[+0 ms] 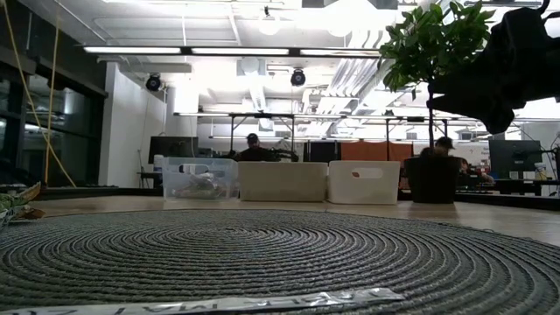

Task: Pick and place Granola Bars by type
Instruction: Put the blue granola bar into the gray bin

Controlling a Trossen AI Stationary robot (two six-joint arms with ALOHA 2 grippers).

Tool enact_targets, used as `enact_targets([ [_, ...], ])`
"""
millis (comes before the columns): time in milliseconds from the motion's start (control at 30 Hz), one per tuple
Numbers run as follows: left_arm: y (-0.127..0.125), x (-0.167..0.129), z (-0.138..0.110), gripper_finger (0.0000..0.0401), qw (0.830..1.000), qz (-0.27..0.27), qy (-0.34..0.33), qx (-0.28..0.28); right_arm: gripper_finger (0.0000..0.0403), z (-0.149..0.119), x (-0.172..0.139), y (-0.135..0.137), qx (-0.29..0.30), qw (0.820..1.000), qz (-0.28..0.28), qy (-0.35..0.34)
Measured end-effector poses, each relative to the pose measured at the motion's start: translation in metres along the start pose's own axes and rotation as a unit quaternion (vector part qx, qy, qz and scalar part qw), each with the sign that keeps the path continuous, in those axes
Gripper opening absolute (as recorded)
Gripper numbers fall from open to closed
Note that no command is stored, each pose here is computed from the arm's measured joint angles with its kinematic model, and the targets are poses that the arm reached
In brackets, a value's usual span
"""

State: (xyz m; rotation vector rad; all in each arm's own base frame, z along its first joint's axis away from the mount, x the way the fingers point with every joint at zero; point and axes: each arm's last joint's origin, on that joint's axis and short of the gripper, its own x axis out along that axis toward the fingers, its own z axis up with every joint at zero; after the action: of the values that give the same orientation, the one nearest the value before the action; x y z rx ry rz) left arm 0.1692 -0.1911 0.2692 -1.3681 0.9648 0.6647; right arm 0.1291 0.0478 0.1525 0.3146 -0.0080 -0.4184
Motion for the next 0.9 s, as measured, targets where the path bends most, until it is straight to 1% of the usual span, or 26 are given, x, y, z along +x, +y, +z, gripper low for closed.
enact_targets([
  [200, -0.014, 0.009, -0.014, 0.0192, 0.997, 0.061, 0.024, -0.049, 0.0165, 0.000, 0.000, 0.000, 0.000, 1.000, 0.000, 0.000],
  [400, -0.017, 0.033, -0.018, 0.0192, 0.988, 0.121, 0.033, -0.086, 0.0165, 0.000, 0.000, 0.000, 0.000, 1.000, 0.000, 0.000],
  [733, -0.014, 0.070, -0.014, 0.0192, 0.978, 0.187, -0.011, -0.088, 0.0165, 0.000, 0.000, 0.001, 0.001, 1.000, 0.013, 0.006],
  [900, -0.009, 0.084, -0.017, 0.0192, 0.971, 0.224, -0.015, -0.084, 0.0165, 0.000, 0.000, 0.001, 0.025, 1.000, 0.013, 0.006],
])
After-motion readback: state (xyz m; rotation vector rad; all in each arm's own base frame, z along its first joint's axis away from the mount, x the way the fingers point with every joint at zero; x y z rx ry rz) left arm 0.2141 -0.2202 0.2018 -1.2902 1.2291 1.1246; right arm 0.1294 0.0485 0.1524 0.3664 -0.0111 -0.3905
